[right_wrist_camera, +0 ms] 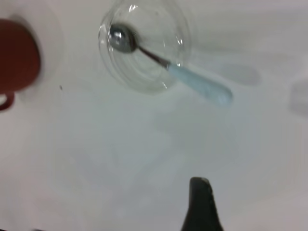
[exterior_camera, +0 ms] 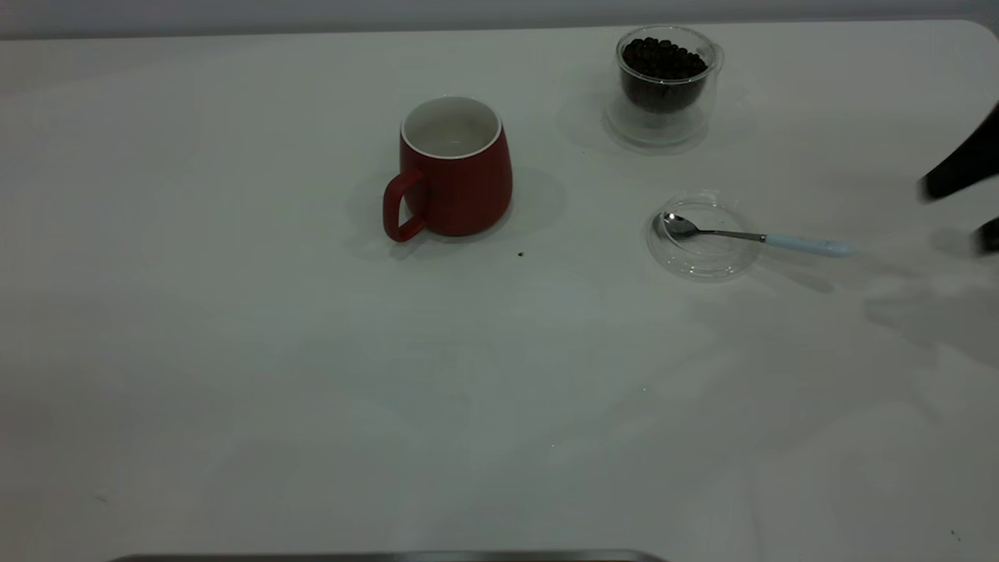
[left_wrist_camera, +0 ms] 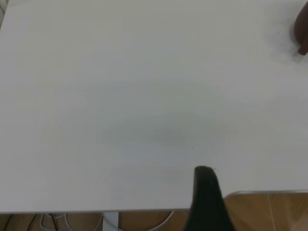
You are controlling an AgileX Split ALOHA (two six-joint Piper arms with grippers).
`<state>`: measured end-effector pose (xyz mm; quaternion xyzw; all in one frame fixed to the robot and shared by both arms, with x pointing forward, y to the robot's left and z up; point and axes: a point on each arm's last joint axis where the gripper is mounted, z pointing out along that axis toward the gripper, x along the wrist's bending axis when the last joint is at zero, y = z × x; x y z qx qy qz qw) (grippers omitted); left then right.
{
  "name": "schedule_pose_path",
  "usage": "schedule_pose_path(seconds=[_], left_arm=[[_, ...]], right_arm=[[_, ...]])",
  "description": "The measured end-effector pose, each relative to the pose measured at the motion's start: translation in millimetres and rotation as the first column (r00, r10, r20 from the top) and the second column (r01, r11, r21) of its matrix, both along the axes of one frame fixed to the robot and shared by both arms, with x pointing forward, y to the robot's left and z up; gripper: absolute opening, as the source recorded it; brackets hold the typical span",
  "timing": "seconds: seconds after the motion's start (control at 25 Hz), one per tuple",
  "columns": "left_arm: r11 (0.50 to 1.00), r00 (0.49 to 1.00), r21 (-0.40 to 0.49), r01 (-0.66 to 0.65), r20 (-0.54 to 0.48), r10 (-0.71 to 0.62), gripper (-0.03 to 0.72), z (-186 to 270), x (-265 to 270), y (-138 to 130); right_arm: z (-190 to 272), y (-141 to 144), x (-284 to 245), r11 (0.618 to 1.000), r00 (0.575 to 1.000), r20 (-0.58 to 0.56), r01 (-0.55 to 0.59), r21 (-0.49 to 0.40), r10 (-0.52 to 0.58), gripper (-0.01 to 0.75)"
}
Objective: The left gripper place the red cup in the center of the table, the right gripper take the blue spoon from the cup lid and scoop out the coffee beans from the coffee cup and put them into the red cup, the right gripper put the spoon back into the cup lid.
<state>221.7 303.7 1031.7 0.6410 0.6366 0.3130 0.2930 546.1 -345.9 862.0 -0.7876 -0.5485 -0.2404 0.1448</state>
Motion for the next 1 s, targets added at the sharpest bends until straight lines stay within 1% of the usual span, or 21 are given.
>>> schedule_pose_path(seconds=[0.04, 0.12, 0.2, 0.36, 0.48, 0.64, 0.8, 1.0], left_arm=[[1.000, 1.000, 0.000, 0.000, 0.000, 0.000, 0.586, 0, 0, 0], [1.000, 1.000, 0.000, 0.000, 0.000, 0.000, 0.586, 0, 0, 0], [1.000, 1.000, 0.000, 0.000, 0.000, 0.000, 0.586, 0, 0, 0], [1.000, 1.000, 0.000, 0.000, -0.001, 0.000, 0.586, 0, 0, 0], [1.000, 1.000, 0.000, 0.000, -0.001, 0.000, 0.586, 0, 0, 0], [1.000, 1.000, 0.000, 0.000, 0.000, 0.000, 0.586, 0, 0, 0], [1.000, 1.000, 0.000, 0.000, 0.000, 0.000, 0.586, 0, 0, 0], [1.000, 1.000, 0.000, 0.000, 0.000, 0.000, 0.586, 0, 0, 0]], right_arm=[[21, -1, -3, 0.999, 1.000, 0.020, -0.016, -0.042, 0.017, 0.589], [58, 0, -12, 0.995, 0.999, 0.040, -0.021, -0.099, 0.025, 0.586], [96, 2, -28, 0.986, 0.996, 0.073, -0.046, -0.159, 0.059, 0.586], [156, 7, -65, 0.958, 0.982, 0.136, -0.091, -0.273, 0.132, 0.583], [187, 14, -93, 0.939, 0.967, 0.182, -0.111, -0.325, 0.178, 0.575], [215, 26, -127, 0.930, 0.947, 0.236, -0.129, -0.345, 0.219, 0.566], [235, 35, -155, 0.919, 0.922, 0.301, -0.122, -0.375, 0.245, 0.553], [252, 43, -185, 0.886, 0.876, 0.384, -0.097, -0.452, 0.292, 0.535]])
